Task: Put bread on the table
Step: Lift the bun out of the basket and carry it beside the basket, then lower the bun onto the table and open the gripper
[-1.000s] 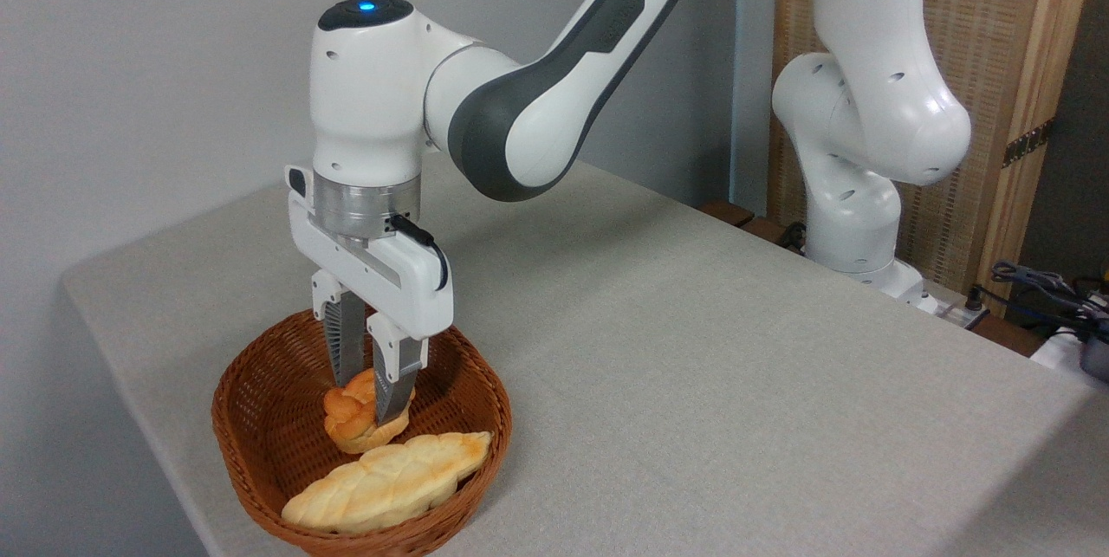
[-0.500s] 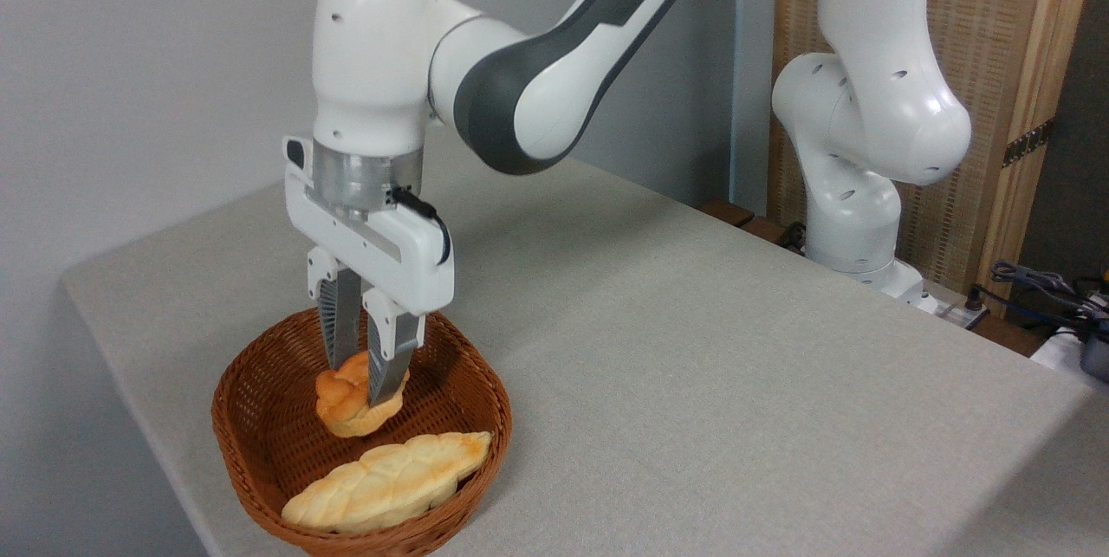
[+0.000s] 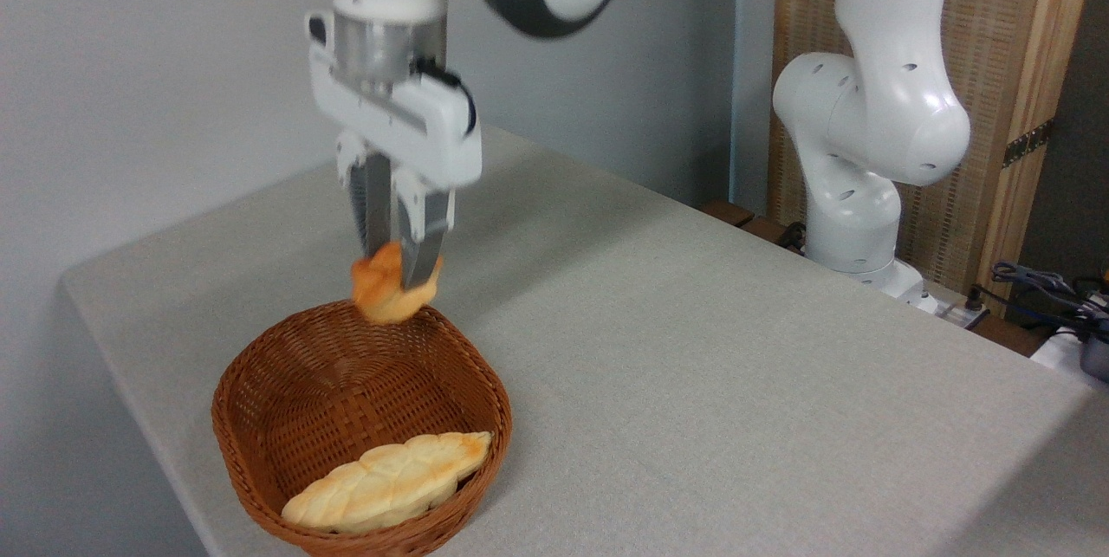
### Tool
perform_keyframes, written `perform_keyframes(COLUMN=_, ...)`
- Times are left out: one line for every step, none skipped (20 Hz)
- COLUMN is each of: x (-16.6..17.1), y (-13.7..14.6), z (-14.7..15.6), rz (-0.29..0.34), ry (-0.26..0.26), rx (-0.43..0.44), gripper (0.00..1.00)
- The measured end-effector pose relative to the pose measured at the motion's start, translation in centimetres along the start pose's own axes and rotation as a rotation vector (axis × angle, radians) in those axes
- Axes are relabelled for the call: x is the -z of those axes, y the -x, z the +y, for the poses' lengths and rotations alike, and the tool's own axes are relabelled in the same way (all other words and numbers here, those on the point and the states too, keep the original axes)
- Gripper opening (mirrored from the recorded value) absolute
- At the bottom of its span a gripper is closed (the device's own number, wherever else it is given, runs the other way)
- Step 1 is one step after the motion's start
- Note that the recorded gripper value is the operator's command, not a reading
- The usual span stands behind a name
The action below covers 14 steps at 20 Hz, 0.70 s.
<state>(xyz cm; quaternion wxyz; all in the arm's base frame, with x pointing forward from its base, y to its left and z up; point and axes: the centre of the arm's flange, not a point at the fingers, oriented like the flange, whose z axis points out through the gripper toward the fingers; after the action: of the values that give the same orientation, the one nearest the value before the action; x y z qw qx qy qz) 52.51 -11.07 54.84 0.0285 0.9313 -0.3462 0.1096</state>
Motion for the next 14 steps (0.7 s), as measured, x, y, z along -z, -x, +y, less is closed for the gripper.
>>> perform_keyframes(x=1.0, y=0.2, z=1.2, rz=-0.004, ry=0.008, rx=-0.017, gripper=0.6)
perform_keyframes(x=1.8, y=0.6, z=2.6, rz=-0.007, ry=0.015, rx=-0.039, gripper=0.6)
perform_keyframes(x=2.1, y=1.0, z=4.1, rz=-0.012, ry=0.024, rx=-0.063, gripper=0.6)
perform_keyframes(x=1.9, y=1.5, z=5.6, rz=-0.021, ry=0.035, rx=-0.088, gripper=0.6)
perform_keyframes(x=1.3, y=2.0, z=7.1, rz=-0.034, ry=0.047, rx=-0.117, gripper=0.62)
perform_keyframes(x=0.4, y=2.5, z=8.5, rz=-0.05, ry=0.06, rx=-0.146, gripper=0.63)
perform_keyframes(x=-0.6, y=3.0, z=9.5, rz=-0.069, ry=0.073, rx=-0.171, gripper=0.64)
perform_keyframes(x=-1.7, y=3.5, z=10.2, rz=-0.091, ry=0.086, rx=-0.194, gripper=0.67)
perform_keyframes(x=-2.9, y=4.1, z=10.6, rz=-0.115, ry=0.099, rx=-0.22, gripper=0.73)
perform_keyframes(x=-4.1, y=4.8, z=10.8, rz=-0.138, ry=0.11, rx=-0.247, gripper=0.8)
perform_keyframes(x=-5.0, y=5.3, z=10.9, rz=-0.158, ry=0.119, rx=-0.272, gripper=0.88)
perform_keyframes(x=-5.9, y=5.8, z=10.9, rz=-0.176, ry=0.124, rx=-0.288, gripper=0.97)
perform_keyframes(x=-6.4, y=6.0, z=11.0, rz=-0.187, ry=0.129, rx=-0.298, gripper=1.0)
perform_keyframes(x=-6.8, y=6.2, z=11.1, rz=-0.194, ry=0.132, rx=-0.305, gripper=1.0)
